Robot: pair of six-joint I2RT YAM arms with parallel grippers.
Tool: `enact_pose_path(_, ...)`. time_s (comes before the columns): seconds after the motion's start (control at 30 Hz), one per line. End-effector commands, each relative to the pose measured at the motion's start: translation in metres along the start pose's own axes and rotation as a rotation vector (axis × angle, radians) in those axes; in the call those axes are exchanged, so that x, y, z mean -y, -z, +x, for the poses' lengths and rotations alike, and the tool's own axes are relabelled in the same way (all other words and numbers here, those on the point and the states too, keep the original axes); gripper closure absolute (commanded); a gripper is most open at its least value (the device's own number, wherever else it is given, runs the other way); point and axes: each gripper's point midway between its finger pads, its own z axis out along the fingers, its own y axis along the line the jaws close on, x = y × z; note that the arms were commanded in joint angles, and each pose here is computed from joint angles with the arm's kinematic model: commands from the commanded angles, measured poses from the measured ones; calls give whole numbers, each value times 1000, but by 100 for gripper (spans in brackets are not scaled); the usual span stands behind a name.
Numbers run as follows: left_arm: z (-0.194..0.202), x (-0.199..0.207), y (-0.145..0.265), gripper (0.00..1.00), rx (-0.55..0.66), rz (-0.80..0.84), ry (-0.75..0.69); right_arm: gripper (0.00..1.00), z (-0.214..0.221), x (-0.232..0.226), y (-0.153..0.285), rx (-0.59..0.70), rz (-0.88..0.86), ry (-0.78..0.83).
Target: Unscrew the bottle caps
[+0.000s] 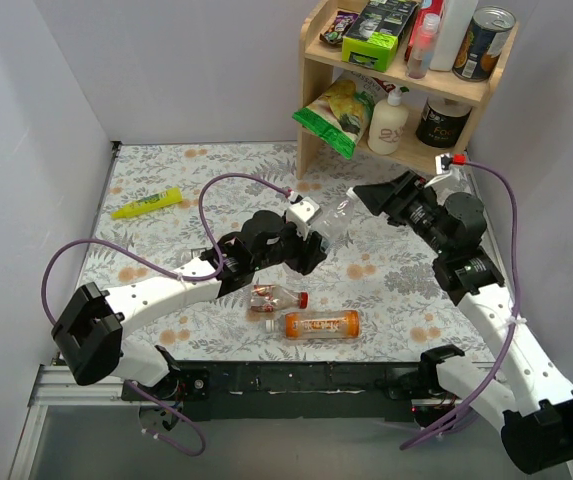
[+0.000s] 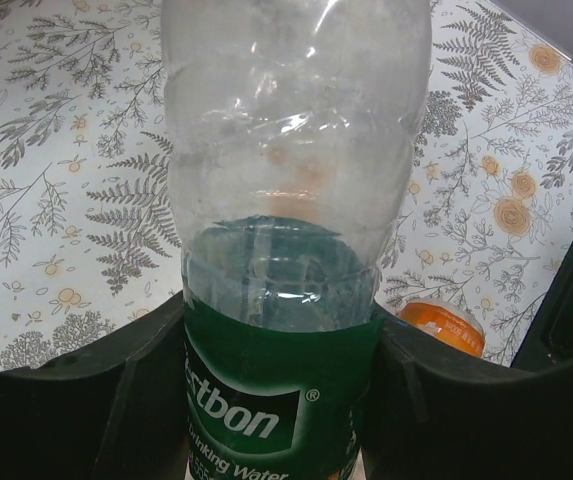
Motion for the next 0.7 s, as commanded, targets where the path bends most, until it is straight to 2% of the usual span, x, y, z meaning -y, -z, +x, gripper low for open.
enact_pose_path(0.0,-19,3,6,49,47,2,18,21,-17,-41,-15,77,-121,14)
enact_pose_path(0.3,-20,8,7,49,51,25,32,23,-5,-36,-23,69,-89,12)
enact_pose_path(0.47,-23,7,9,49,63,19,27,24,-2,-14,-24,69,14,35)
enact_pose_path(0.67,-22,7,9,49,64,24,28,24,6,-5,-30,37,39,37)
